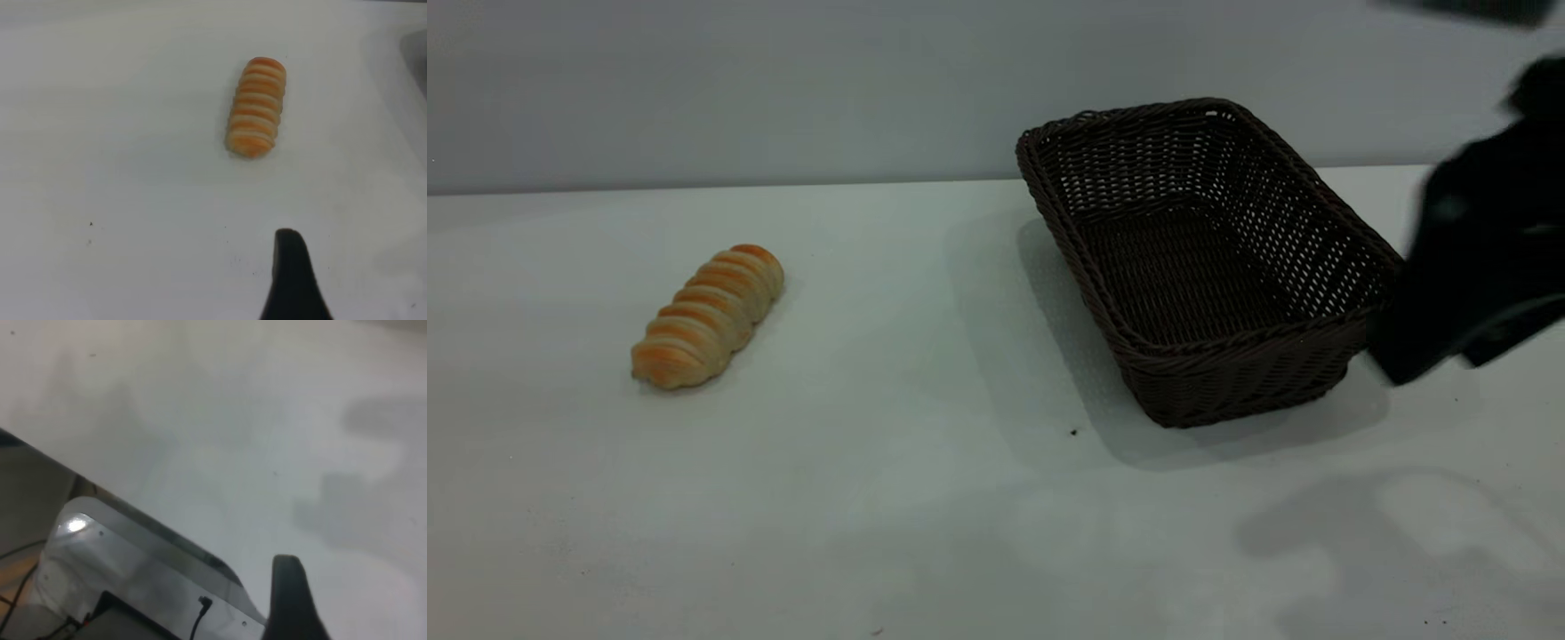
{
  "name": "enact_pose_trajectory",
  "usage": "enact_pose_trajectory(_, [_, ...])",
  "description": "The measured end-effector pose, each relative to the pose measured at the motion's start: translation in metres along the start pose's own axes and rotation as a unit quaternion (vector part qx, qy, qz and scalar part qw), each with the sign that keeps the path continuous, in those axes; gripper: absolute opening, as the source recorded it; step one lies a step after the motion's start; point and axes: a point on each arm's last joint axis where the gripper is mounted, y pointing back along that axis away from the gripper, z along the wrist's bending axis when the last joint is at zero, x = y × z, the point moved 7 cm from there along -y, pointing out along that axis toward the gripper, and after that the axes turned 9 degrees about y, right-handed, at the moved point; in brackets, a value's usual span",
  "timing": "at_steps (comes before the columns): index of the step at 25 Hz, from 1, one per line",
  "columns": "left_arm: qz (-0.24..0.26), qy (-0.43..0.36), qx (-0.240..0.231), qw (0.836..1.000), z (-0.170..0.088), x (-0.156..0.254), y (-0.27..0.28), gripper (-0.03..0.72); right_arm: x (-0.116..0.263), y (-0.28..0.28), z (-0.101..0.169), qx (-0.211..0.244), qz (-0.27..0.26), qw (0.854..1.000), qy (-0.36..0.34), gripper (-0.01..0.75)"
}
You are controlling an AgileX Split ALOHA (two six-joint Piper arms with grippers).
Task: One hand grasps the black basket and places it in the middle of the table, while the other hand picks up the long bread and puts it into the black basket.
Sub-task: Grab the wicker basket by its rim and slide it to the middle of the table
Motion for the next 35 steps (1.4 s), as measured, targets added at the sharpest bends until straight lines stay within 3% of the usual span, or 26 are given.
enact_pose_trajectory(5, [0.005,-0.003,-0.001,1.0,0.0,0.001,0.0,0.522,-0.017,-0.03,-0.007,-0.011,-0.016,0.996,-0.082,0.523])
enact_pose_trajectory(8, [0.006,-0.003,-0.001,1.0,0.0,0.002,0.0,0.522,-0.025,-0.044,-0.01,-0.022,-0.033,0.987,-0.154,0.523])
enact_pose_trajectory(11, [0.007,-0.003,-0.002,1.0,0.001,0.002,0.0,0.522,-0.031,-0.058,-0.015,-0.028,-0.049,0.968,-0.244,0.523])
enact_pose_trajectory(17, [0.008,-0.003,-0.002,1.0,0.001,0.002,0.0,0.522,-0.04,-0.08,-0.04,0.0,-0.095,0.915,-0.392,0.523])
enact_pose_trajectory(24, [0.008,-0.003,-0.002,1.0,0.001,0.002,0.0,0.522,-0.041,-0.09,-0.062,0.04,-0.127,0.877,-0.462,0.523])
enact_pose_trajectory(31, [0.006,-0.003,-0.002,1.0,0.001,0.002,0.0,0.522,-0.037,-0.099,-0.077,0.066,-0.142,0.852,-0.5,0.52])
enact_pose_trajectory(35, [0.005,-0.003,-0.002,1.0,0.0,0.002,0.0,0.522,-0.032,-0.111,-0.089,0.088,-0.149,0.829,-0.531,0.501])
